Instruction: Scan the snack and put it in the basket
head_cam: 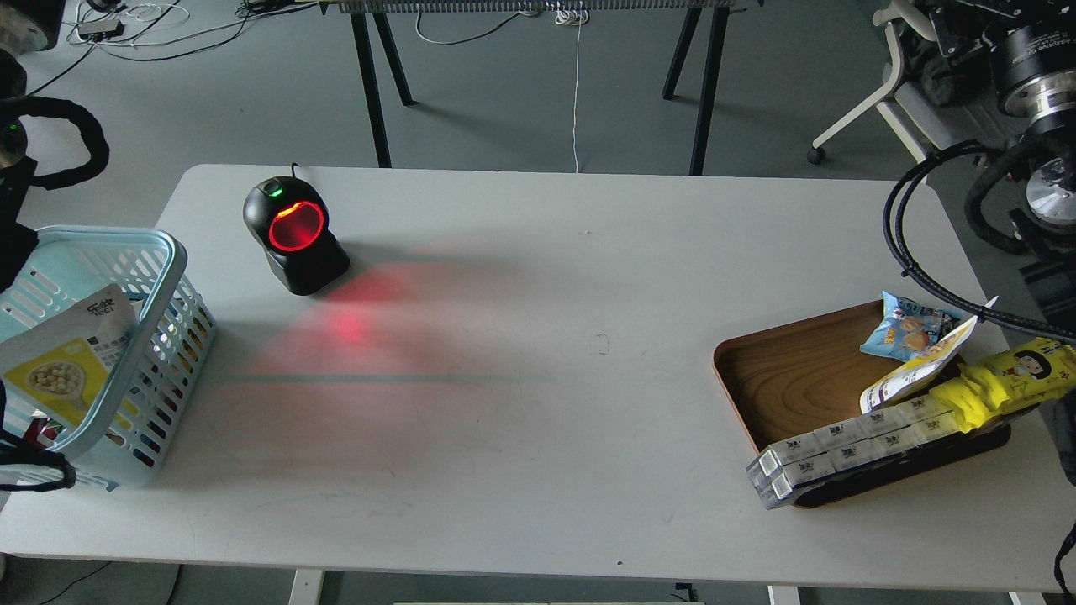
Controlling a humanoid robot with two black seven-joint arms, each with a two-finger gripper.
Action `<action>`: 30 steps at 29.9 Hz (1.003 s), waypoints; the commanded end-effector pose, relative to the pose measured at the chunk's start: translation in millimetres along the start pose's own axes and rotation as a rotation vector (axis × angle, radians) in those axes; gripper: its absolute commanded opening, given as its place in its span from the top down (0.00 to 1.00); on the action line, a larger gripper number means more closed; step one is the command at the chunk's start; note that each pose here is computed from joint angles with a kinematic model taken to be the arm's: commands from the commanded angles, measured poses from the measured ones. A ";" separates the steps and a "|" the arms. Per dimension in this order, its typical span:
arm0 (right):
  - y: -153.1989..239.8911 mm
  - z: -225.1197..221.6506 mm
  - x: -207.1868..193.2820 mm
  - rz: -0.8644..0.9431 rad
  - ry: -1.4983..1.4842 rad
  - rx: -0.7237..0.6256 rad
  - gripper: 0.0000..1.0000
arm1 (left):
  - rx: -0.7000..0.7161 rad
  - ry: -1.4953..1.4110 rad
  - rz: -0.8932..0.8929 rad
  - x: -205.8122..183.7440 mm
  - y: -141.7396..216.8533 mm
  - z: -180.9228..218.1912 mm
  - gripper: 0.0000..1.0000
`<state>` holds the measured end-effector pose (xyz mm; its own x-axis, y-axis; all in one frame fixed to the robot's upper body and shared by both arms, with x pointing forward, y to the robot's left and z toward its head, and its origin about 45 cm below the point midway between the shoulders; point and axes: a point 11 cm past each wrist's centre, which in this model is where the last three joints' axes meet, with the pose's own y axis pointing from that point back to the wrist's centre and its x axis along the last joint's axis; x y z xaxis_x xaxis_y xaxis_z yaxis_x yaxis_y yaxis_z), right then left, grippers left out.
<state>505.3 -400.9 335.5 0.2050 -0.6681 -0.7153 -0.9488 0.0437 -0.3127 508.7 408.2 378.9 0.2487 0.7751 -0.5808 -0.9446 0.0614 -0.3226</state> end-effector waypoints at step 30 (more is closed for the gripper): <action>6.1 37.5 -3.1 0.004 -0.063 -0.039 0.01 | 0.073 0.272 0.030 -24.0 2.1 -99.7 0.00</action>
